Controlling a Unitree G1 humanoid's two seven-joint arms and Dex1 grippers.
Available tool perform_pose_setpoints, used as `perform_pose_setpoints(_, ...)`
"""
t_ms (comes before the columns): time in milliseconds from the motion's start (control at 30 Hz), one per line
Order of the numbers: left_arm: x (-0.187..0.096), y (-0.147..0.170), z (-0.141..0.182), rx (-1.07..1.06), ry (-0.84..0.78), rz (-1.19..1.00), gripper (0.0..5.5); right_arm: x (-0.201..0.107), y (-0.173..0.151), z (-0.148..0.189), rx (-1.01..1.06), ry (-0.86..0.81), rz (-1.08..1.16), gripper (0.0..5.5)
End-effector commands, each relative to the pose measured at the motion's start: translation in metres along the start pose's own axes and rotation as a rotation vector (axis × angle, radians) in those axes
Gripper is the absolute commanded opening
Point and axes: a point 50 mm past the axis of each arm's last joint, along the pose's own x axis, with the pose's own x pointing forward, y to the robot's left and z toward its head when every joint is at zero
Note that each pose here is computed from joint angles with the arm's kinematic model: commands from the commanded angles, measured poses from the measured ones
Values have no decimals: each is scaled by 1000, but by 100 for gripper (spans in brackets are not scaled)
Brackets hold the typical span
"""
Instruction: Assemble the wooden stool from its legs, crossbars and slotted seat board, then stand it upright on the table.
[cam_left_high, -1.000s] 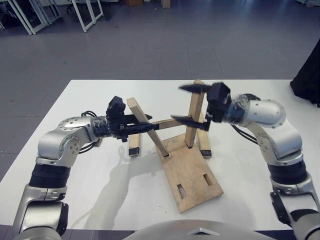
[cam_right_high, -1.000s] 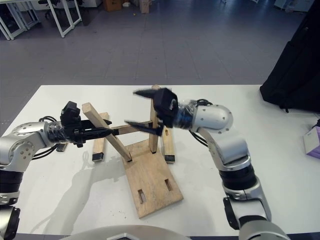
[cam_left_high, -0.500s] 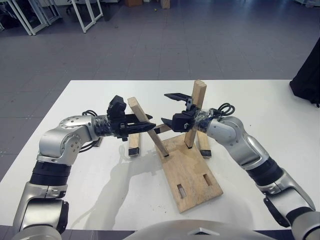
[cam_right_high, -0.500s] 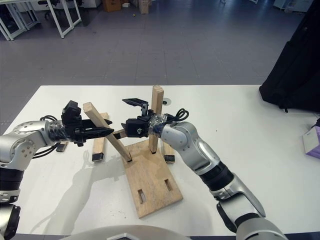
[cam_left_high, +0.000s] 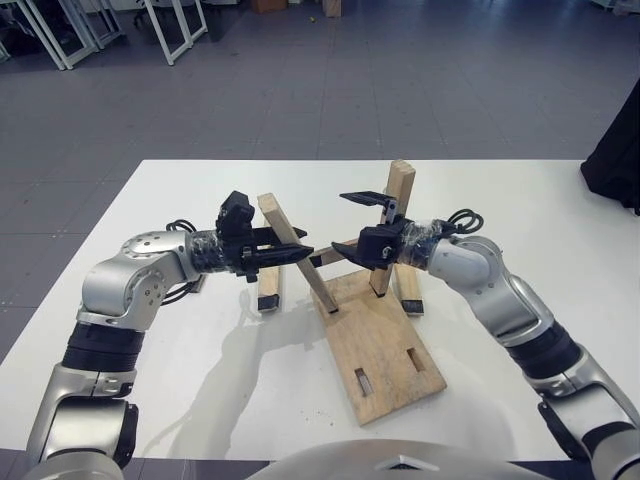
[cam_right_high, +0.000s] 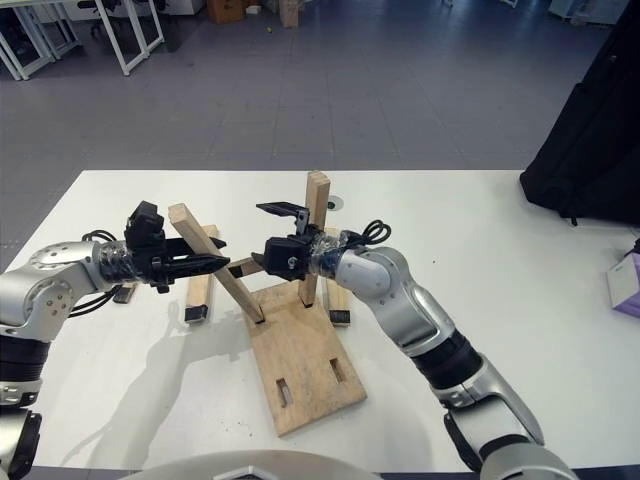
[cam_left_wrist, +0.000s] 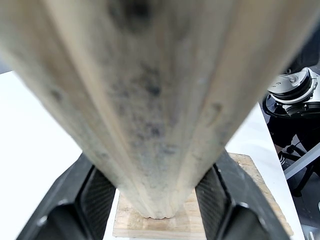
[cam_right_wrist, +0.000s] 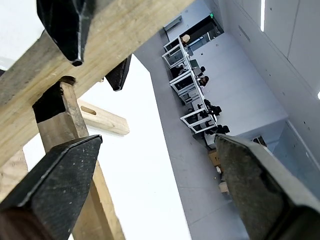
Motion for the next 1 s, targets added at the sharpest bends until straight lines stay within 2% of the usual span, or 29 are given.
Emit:
perform_pose_setpoints(33,3,-11,-79,-249,283,14,205,-3,9,3,23,-43,-137,412)
perform_pose_setpoints(133,2,-12,-78,-249,283,9,205,-7,-1,7,-69,-81,-292,412)
perform_pose_setpoints(333,1,-11,-79,-243,296,13,205,-16,-40,9,23,-103,-581,412)
perform_pose_setpoints(433,2,-11,-80,-242,301,14,205,-16,-41,-2,96,-60,-630,412)
perform_pose_setpoints(533,2,-10,-81,-245,304,17,205,-14,-31,-15,243,-15,-628,412)
perform_pose_setpoints(667,2,-9,-82,-240,314,13,205,-6,-13,-18,466,-44,-535,412)
perform_pose_setpoints(867,4,-7,-80,-225,323,7,205,-2,-11,-12,482,-77,-485,412)
perform_pose_setpoints(1000,9,-6,-77,-211,326,-3,205,4,2,-3,666,-148,-314,412)
